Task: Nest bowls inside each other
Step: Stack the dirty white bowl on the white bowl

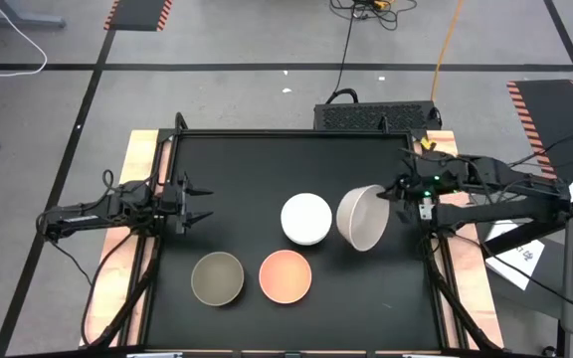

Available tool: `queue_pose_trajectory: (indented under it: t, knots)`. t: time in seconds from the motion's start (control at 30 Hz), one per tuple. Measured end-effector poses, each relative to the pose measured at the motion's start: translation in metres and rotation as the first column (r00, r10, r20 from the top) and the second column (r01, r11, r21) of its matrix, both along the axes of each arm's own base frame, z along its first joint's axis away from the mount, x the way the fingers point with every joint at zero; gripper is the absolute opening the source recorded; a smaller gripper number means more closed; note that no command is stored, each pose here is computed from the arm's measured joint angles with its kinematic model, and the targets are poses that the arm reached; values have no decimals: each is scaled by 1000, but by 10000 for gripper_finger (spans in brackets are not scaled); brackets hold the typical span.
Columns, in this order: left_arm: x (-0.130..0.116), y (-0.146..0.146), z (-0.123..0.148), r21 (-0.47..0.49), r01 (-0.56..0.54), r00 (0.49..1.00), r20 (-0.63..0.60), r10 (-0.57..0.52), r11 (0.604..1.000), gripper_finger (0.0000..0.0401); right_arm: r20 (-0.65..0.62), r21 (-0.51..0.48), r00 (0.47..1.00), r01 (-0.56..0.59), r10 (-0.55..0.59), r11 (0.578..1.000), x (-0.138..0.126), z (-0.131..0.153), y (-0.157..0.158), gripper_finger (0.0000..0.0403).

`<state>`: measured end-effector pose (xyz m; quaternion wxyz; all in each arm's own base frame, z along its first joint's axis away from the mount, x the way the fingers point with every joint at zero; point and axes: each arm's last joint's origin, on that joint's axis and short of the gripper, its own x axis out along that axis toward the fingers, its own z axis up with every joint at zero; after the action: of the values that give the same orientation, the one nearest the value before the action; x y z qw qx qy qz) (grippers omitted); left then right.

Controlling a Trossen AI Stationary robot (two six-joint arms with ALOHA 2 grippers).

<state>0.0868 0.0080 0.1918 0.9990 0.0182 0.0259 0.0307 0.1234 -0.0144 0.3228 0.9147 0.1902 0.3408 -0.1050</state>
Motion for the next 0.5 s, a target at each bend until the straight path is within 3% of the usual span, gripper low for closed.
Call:
queue_pose_trajectory:
  t: [0.33,0.5]
  knots:
    - [0,0,0,3,1,1000,-4,-1,1000,280,1,116,994,-111,112,987,56,3,-31,0]
    - [0,0,-2,-3,6,1000,-21,-6,1000,280,11,106,994,-109,109,988,77,19,-59,0]
